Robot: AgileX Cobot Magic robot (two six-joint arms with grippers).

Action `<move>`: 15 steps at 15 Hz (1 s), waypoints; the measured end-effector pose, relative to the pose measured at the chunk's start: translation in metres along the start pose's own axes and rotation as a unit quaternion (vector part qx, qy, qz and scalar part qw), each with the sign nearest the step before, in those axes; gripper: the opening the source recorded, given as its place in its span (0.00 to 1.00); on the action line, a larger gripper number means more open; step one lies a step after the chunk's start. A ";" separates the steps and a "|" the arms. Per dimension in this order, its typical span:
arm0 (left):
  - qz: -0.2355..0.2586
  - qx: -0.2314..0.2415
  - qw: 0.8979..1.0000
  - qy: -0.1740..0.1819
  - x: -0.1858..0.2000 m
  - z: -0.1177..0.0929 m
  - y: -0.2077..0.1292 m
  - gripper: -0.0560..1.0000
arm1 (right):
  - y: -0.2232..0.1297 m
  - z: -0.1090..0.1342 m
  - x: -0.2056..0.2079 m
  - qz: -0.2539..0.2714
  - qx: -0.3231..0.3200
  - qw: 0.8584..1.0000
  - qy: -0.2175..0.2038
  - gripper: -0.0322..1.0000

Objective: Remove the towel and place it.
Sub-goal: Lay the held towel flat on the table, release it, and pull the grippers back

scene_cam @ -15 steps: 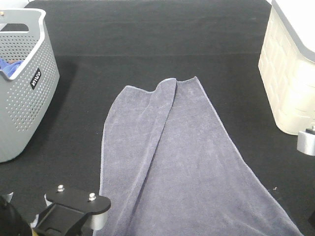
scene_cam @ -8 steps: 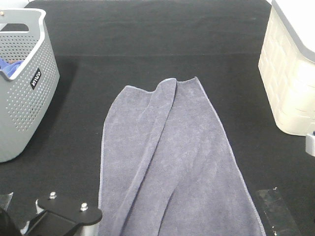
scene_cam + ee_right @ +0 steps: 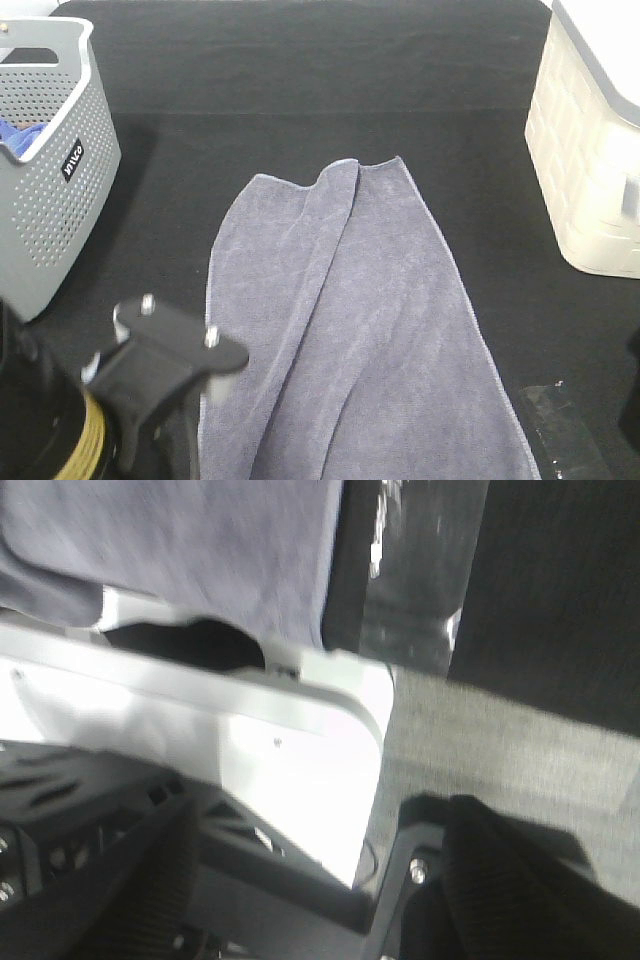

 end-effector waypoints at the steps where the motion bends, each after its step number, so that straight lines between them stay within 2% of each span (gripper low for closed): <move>1: -0.028 -0.009 0.999 0.017 0.007 0.002 0.013 0.68 | 0.006 -0.002 0.007 -0.014 0.004 1.000 -0.007 0.65; 2: -0.028 -0.009 0.999 0.017 0.007 0.002 0.013 0.68 | 0.006 -0.002 0.007 -0.014 0.004 1.000 -0.007 0.65; 3: -0.089 -0.024 0.995 0.048 0.022 0.005 0.040 0.68 | 0.025 -0.006 0.023 -0.059 0.017 0.998 -0.027 0.65; 4: -0.089 -0.024 0.995 0.048 0.022 0.005 0.040 0.68 | 0.025 -0.006 0.023 -0.059 0.017 0.998 -0.027 0.65; 6: -0.153 -0.032 0.985 0.070 0.040 0.006 0.067 0.68 | 0.047 -0.009 0.041 -0.117 0.028 0.992 -0.043 0.63; 8: -0.176 -0.005 0.982 0.070 0.052 0.013 0.089 0.68 | 0.057 -0.009 0.049 -0.136 0.033 0.989 -0.047 0.60; 9: -0.194 0.027 0.978 0.076 0.063 0.035 0.117 0.68 | 0.075 -0.012 0.053 -0.137 0.045 0.988 -0.050 0.56; 10: -0.207 0.043 0.975 0.073 0.070 0.047 0.133 0.68 | 0.084 -0.014 0.053 -0.138 0.045 0.988 -0.052 0.56; 12: -0.246 0.073 0.965 0.047 0.083 0.070 0.168 0.68 | 0.104 -0.018 0.055 -0.140 0.045 0.988 -0.055 0.53; 15: -0.298 0.125 0.946 0.005 0.097 0.106 0.206 0.64 | 0.145 -0.023 0.063 -0.161 0.045 0.984 -0.059 0.47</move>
Point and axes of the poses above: a point on each arm's last joint axis where the gripper is mounted, x pointing back along that axis away from the gripper, z along the wrist's bending axis when the last joint is at zero, y = z × x, the point moved 9 cm from there along -x, pointing out along that axis toward the gripper, and after that the axes turned 15 degrees about x, right-handed, at the moved point
